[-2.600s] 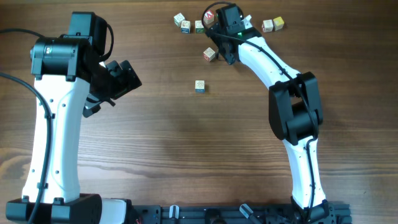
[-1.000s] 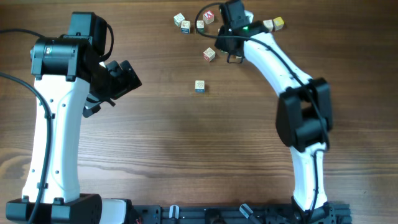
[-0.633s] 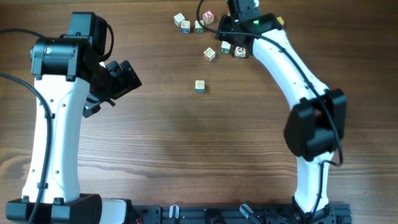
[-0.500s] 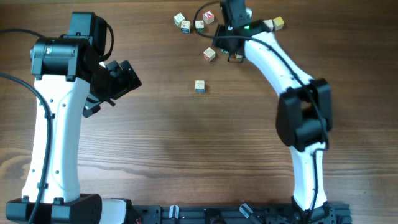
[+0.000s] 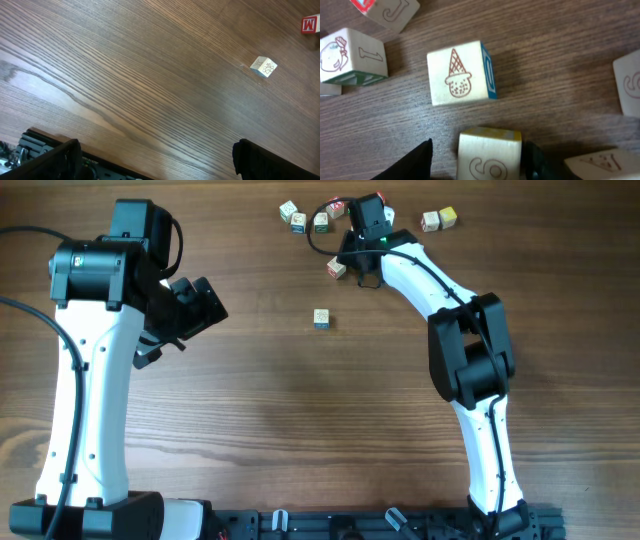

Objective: Form a circle

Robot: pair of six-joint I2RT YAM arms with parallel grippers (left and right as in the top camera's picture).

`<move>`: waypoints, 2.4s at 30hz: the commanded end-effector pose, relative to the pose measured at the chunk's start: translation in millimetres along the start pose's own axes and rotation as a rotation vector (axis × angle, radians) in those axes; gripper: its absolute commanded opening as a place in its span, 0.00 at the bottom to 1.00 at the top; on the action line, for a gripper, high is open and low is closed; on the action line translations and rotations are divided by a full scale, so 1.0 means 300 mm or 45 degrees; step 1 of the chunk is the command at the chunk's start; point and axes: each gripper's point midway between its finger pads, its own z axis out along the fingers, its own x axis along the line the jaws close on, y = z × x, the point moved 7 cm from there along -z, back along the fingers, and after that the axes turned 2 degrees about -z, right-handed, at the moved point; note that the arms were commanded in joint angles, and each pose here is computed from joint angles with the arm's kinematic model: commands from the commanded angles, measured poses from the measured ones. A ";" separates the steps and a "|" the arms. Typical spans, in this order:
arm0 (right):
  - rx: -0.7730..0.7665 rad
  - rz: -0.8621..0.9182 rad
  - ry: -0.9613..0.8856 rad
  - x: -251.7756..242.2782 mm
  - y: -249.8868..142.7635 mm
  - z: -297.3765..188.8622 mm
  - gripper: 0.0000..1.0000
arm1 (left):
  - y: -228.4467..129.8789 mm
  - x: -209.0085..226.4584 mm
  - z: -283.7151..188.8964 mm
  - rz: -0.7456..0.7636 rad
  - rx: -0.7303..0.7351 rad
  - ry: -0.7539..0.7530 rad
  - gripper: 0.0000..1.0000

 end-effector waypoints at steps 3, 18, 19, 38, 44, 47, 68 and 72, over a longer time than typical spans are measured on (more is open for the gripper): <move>-0.004 0.000 -0.074 -0.035 -0.019 0.048 0.40 | -0.005 0.003 -0.004 -0.013 0.000 -0.008 1.00; -0.071 -0.152 -0.039 0.003 0.126 -0.335 0.24 | -0.005 0.003 -0.004 -0.013 0.000 -0.007 1.00; -0.072 -0.152 -0.038 0.003 0.133 -0.379 0.24 | -0.005 0.003 -0.004 -0.013 0.000 -0.008 1.00; 0.361 -0.196 -0.045 -0.067 -0.176 -0.373 0.22 | -0.005 0.003 -0.004 -0.013 0.000 -0.007 1.00; 0.370 -0.131 -0.057 -0.117 -0.271 -0.284 0.22 | -0.005 0.003 -0.004 -0.013 0.000 -0.007 1.00; 0.398 -0.125 -0.014 -0.114 -0.305 -0.268 0.22 | -0.005 0.003 -0.004 -0.013 0.000 -0.007 1.00; 0.403 -0.181 0.124 0.013 -0.363 -0.272 0.31 | -0.005 0.003 -0.004 -0.013 0.000 -0.008 1.00; 0.392 -0.154 0.100 0.008 -0.361 -0.265 0.30 | -0.005 0.003 -0.004 -0.013 0.000 -0.007 1.00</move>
